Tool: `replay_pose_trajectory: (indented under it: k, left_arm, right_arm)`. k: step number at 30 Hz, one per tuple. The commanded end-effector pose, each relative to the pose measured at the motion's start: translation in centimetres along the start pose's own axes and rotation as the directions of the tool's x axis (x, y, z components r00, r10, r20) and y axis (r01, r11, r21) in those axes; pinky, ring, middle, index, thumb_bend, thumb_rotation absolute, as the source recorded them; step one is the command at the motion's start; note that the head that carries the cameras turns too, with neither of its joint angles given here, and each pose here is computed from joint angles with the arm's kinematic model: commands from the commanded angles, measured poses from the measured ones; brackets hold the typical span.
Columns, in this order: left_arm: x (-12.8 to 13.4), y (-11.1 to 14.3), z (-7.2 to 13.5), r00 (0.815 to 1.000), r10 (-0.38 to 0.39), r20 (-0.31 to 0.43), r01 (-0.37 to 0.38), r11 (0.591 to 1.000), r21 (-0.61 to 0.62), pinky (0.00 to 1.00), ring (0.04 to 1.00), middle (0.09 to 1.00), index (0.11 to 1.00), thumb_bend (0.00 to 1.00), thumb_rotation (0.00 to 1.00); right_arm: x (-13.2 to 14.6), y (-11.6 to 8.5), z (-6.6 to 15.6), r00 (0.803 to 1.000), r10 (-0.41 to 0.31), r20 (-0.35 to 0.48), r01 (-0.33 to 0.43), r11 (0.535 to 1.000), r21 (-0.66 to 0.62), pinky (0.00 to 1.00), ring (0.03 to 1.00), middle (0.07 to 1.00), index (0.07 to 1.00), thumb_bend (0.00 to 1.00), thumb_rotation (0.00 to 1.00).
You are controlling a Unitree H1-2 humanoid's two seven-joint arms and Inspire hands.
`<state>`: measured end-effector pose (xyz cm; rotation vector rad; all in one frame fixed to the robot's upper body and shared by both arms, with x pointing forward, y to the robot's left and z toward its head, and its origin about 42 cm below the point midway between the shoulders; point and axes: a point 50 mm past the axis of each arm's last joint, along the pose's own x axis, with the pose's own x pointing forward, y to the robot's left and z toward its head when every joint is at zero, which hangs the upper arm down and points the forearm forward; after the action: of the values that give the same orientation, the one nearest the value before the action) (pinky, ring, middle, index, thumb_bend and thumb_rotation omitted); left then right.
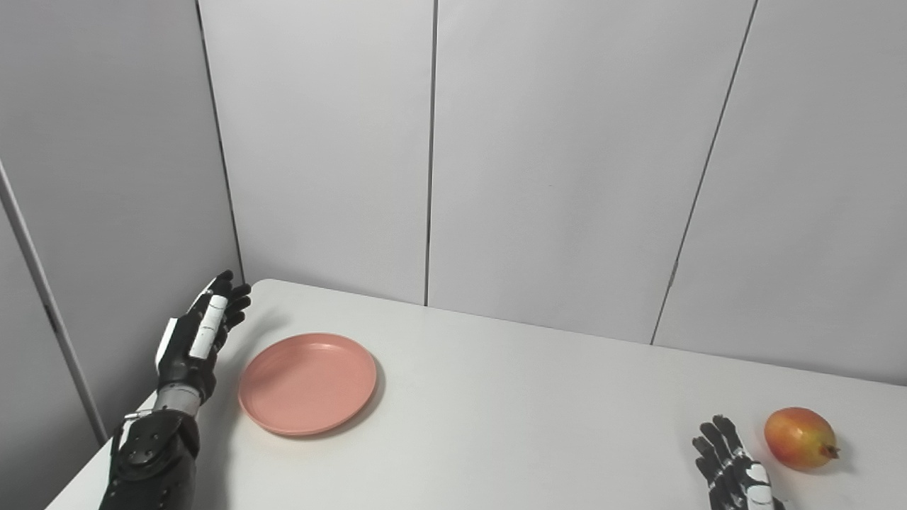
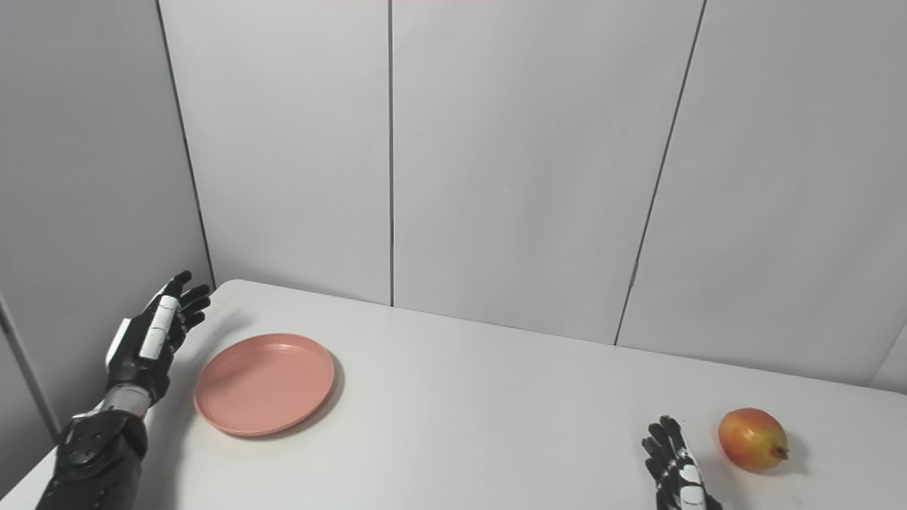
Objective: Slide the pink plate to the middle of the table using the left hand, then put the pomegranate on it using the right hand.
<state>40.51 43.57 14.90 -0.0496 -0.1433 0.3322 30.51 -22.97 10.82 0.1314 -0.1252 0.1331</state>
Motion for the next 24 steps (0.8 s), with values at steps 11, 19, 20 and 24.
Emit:
replay_pose_trajectory:
  k: [11,19,20,24]
  left_arm:
    - [1.8,-1.0,0.1,0.998,0.004,0.06,-0.004,1.0,0.007,0.87,0.849,0.82,0.853,0.96,0.77]
    - [1.6,-0.9,-0.3,0.999,-0.048,0.004,0.048,0.999,0.021,0.9,0.865,0.84,0.891,0.92,0.8]
    - [1.6,-0.8,-0.4,0.999,-0.053,0.001,0.052,0.998,0.022,0.9,0.865,0.84,0.889,0.92,0.79]
    - [1.5,-0.9,-0.6,0.996,-0.088,0.001,0.088,0.996,0.033,0.9,0.871,0.849,0.875,0.92,0.79]
  right_arm:
    - [-2.5,-0.8,-2.1,0.994,-0.027,-0.103,0.028,1.0,0.01,1.0,0.962,0.95,0.956,0.75,0.99]
    - [-2.4,-0.8,-2.1,0.995,-0.025,-0.1,0.026,1.0,0.008,1.0,0.958,0.947,0.956,0.74,0.99]
    - [-2.4,-0.8,-2.1,0.995,-0.024,-0.1,0.025,1.0,0.006,1.0,0.954,0.944,0.954,0.74,1.0]
    - [-2.4,-0.7,-2.0,0.994,-0.022,-0.102,0.023,1.0,0.001,1.0,0.96,0.95,0.959,0.74,1.0]
